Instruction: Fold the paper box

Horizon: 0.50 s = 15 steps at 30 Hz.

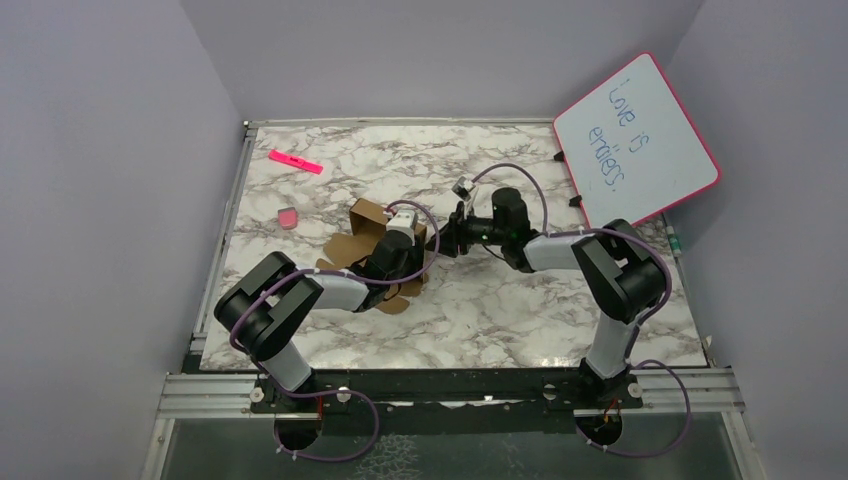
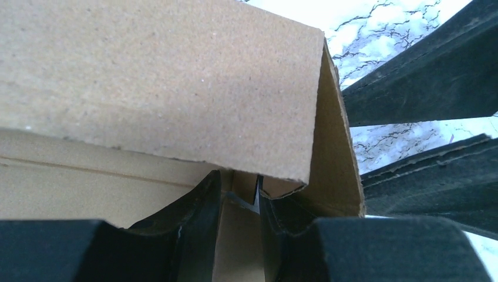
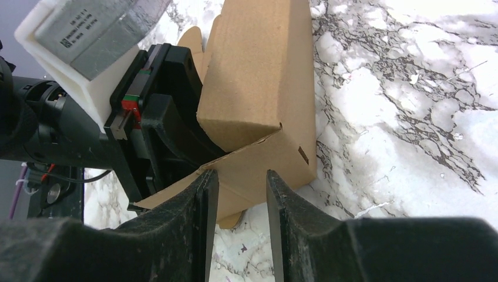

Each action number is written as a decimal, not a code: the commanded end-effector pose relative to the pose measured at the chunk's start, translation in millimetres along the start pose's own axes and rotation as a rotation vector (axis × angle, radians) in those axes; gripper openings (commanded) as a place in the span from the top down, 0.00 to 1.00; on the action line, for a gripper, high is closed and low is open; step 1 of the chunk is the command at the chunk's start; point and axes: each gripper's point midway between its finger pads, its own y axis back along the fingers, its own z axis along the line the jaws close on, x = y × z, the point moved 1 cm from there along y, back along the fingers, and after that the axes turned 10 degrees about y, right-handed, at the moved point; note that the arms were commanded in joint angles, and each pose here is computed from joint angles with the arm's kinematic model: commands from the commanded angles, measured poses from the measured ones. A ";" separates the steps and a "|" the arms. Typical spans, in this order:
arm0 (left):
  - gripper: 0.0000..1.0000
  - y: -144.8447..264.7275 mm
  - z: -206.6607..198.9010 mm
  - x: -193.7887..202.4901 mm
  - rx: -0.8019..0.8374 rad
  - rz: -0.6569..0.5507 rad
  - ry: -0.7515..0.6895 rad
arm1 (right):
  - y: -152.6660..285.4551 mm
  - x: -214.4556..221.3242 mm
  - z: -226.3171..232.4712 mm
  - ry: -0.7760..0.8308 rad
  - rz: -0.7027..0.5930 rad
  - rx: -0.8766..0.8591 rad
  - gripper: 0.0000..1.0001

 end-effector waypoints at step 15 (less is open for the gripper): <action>0.64 16.0 -11.1 -3.2 0.067 0.011 0.028 | -4.0 43.6 8.7 0.000 -0.017 0.008 0.58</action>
